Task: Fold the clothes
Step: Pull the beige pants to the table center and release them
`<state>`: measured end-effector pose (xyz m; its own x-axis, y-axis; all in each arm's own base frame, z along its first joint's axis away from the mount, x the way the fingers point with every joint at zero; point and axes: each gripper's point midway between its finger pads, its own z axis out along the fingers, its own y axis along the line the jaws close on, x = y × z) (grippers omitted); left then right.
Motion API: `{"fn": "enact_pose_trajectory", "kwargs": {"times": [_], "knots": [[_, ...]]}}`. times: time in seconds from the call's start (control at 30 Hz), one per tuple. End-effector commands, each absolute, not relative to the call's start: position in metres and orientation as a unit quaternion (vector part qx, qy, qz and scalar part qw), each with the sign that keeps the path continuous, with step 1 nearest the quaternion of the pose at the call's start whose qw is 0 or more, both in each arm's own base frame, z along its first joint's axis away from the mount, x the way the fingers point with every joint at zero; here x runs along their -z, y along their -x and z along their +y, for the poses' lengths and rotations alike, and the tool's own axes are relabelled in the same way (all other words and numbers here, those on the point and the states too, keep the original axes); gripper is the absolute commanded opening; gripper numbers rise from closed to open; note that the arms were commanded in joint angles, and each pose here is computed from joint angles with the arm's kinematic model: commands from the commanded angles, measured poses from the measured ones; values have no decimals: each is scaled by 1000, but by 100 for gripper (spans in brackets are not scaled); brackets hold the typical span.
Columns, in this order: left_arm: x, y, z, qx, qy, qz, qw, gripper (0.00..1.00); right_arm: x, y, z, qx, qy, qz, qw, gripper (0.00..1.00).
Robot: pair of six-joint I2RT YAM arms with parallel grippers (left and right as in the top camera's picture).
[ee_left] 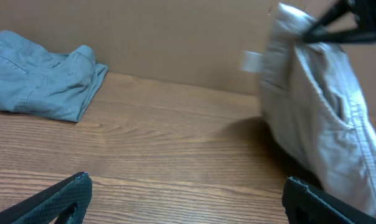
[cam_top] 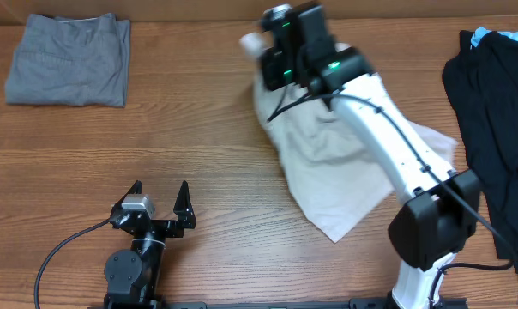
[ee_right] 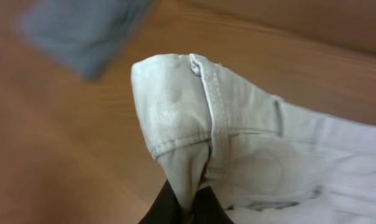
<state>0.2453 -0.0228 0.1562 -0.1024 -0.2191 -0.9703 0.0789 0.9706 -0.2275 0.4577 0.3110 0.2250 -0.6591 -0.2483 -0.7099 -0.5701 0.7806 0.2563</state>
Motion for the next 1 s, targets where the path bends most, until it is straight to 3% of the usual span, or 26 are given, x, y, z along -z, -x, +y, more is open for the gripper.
{"fn": "enact_pose_trajectory", "kwargs": {"times": [0.0, 0.07, 0.13, 0.17, 0.23, 0.3, 0.37, 0.5, 0.73, 0.97], "knots": [[-156, -245, -22, 102, 41, 732, 672, 100, -241, -409, 388, -356, 277, 841, 300, 4], [-156, -245, -22, 102, 41, 732, 672, 100, -235, -393, 413, -362, 290, 837, 291, 4], [-156, -245, -22, 102, 41, 732, 672, 100, -232, -387, 424, -347, 289, 840, 301, 12], [-156, -245, -22, 102, 41, 732, 672, 100, -233, -389, 425, -336, 283, 843, 310, 19], [-156, -245, -22, 102, 41, 732, 672, 100, -241, -396, 423, -319, 270, 845, 332, 47], [-156, -245, -22, 102, 41, 732, 672, 100, -250, -403, 418, -316, 264, 845, 342, 59], [-156, -245, -22, 102, 41, 733, 672, 100, -259, -413, 406, -310, 251, 848, 348, 82], [-156, -245, -22, 102, 41, 733, 672, 100, -283, -443, 344, -255, 181, 879, 360, 100], [-156, -245, -22, 102, 41, 733, 672, 100, -315, -447, 198, -189, 26, 930, 315, 100], [-156, -245, -20, 90, 35, 733, 673, 100, -269, -387, 86, -124, -149, 972, 136, 100]]}}
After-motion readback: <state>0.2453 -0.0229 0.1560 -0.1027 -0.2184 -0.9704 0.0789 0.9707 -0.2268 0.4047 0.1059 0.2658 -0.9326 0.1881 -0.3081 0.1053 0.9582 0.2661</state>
